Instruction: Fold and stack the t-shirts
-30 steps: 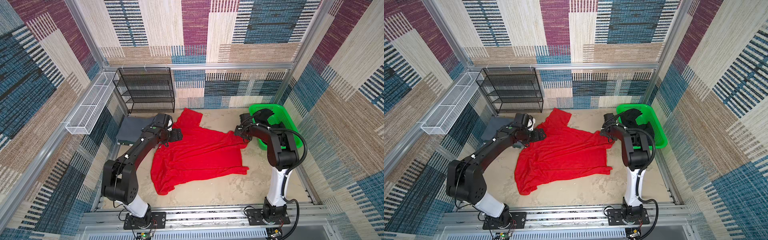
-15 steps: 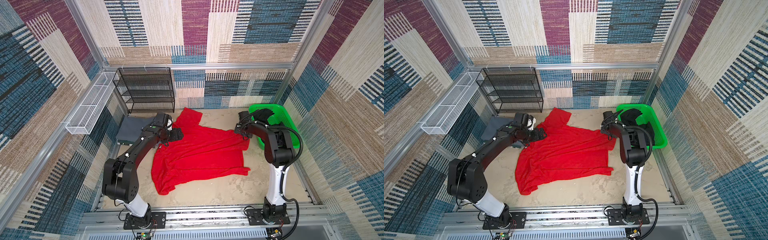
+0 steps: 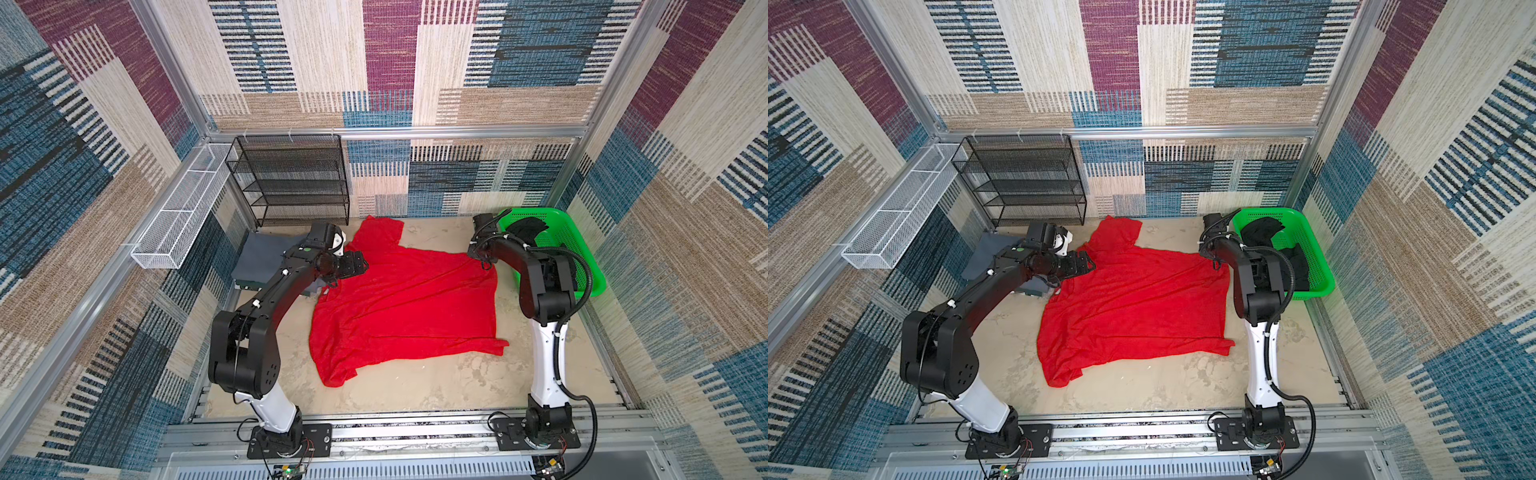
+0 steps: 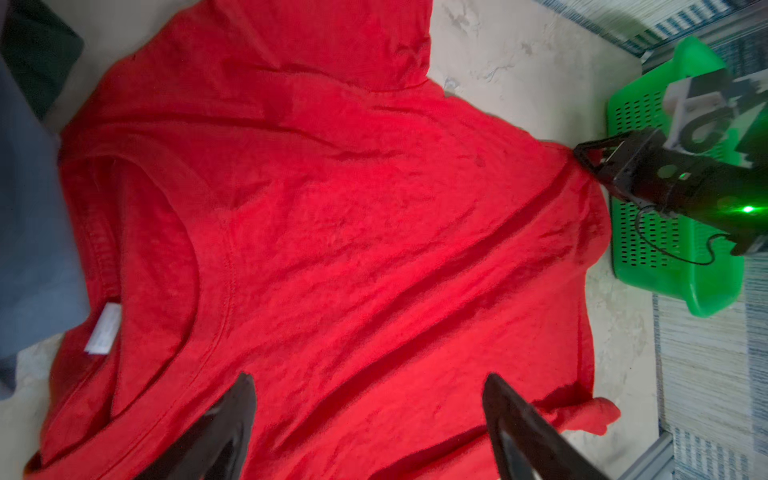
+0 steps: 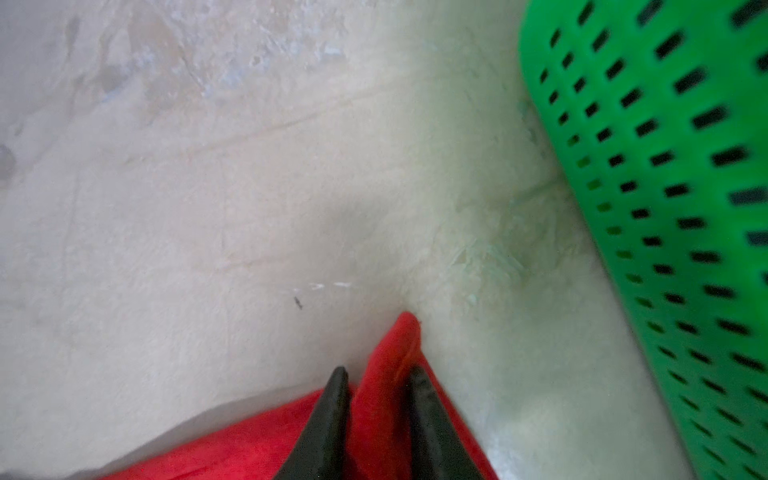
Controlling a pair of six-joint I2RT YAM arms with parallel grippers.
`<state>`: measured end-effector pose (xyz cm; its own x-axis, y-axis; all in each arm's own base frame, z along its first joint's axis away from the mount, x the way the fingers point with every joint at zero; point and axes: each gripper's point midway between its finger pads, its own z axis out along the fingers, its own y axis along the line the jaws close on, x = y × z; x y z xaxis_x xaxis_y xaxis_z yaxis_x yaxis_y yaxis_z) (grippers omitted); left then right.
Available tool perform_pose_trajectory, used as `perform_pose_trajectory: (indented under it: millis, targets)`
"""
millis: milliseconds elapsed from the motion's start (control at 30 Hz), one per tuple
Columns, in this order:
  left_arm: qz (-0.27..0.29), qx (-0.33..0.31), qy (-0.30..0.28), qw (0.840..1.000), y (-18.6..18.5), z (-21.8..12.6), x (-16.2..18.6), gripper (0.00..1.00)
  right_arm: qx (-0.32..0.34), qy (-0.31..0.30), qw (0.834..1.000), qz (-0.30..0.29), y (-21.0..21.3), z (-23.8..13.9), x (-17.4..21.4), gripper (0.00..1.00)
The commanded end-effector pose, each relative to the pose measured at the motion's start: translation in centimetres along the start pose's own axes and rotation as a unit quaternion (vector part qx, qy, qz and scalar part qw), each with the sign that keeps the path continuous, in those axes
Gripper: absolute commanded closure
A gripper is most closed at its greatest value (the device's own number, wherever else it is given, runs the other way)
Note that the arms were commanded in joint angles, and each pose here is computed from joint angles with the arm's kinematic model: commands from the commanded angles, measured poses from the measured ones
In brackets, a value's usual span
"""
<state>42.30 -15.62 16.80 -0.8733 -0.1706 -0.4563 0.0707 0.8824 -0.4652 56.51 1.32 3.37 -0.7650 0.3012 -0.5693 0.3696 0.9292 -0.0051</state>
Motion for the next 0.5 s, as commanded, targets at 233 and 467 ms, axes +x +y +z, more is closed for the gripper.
perform_pose_trajectory:
  millis: [233, 467]
  targets:
    - [0.022, 0.016, -0.038, 0.999, -2.0, 2.4, -6.5, 0.14, -0.063, -0.006, 0.998, -0.021, 1.4, -3.4, -0.4, 0.92]
    - [0.055, 0.004, -0.05, 0.997, -1.6, 6.9, -9.6, 0.14, -0.114, -0.006, 0.993, -0.016, 2.0, -4.9, 1.4, 1.0]
